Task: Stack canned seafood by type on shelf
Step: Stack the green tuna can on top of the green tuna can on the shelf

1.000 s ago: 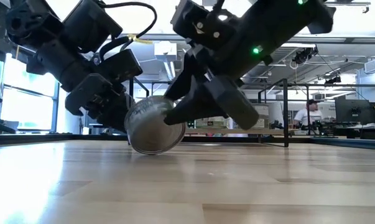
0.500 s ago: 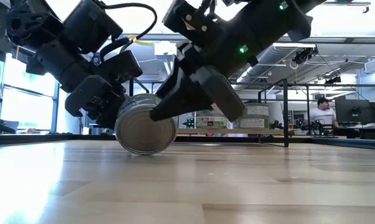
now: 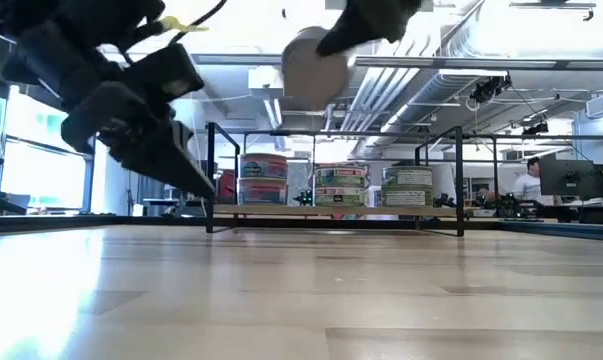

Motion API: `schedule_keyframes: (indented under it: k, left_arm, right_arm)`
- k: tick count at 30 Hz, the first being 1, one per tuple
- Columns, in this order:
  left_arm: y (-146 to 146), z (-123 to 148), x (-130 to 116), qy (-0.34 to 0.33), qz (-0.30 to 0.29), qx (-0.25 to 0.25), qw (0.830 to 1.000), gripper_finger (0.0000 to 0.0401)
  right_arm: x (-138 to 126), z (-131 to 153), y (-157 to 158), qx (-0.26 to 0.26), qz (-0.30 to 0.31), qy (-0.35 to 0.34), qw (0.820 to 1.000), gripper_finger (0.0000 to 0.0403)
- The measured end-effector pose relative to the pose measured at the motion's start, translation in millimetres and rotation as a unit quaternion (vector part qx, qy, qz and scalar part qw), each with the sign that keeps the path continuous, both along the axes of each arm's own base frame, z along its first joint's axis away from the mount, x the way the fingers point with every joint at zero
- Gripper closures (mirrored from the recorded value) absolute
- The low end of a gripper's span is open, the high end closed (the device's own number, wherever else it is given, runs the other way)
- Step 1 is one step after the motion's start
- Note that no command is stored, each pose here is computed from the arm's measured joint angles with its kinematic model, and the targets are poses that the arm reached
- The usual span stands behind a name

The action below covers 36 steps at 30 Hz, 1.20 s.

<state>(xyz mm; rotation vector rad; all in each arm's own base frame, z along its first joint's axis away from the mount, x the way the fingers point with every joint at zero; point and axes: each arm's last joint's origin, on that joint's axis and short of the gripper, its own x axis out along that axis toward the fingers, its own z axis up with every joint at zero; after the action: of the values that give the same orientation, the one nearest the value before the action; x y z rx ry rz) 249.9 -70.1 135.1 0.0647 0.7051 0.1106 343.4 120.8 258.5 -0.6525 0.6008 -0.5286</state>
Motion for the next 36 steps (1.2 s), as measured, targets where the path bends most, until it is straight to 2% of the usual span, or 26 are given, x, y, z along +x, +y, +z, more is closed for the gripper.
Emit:
schedule_keyframes:
  k: [4, 6, 9, 13, 16, 19, 22, 28, 36]
  left_arm:
    - [-8, 1, -2, -0.009, -0.012, 0.003, 1.000, 0.0401]
    - [-9, 2, -2, -0.013, -0.018, 0.007, 1.000, 0.0401]
    - [-10, 2, -2, -0.013, -0.019, 0.009, 1.000, 0.0401]
    - [-10, 2, -2, -0.015, -0.016, 0.012, 1.000, 0.0401]
    - [-9, 2, -2, -0.015, -0.013, 0.016, 1.000, 0.0401]
    - [-9, 2, -2, -0.015, -0.016, 0.023, 1.000, 0.0401]
    - [-9, 2, -2, -0.015, -0.014, 0.027, 0.999, 0.0401]
    - [-9, 2, -2, -0.016, -0.014, 0.027, 0.999, 0.0401]
    - [-9, 2, -2, -0.014, -0.016, 0.031, 0.999, 0.0401]
  right_arm:
    - [-14, 40, -43, 0.023, -0.073, -0.023, 0.997, 0.0278]
    - [-13, 49, -70, 0.034, -0.101, -0.014, 0.994, 0.0278]
    - [-10, 47, -112, 0.037, -0.131, 0.045, 0.990, 0.0278]
    - [-15, 45, -172, 0.066, -0.177, 0.091, 0.978, 0.0278]
    - [-25, 42, -212, 0.072, -0.224, 0.110, 0.966, 0.0278]
    - [-33, 42, -239, 0.085, -0.244, 0.113, 0.959, 0.0278]
    - [-39, 37, -261, 0.120, -0.240, 0.121, 0.956, 0.0278]
    - [-41, 17, -289, 0.143, -0.260, 0.154, 0.942, 0.0278]
    - [-41, -10, -301, 0.164, -0.270, 0.218, 0.923, 0.0278]
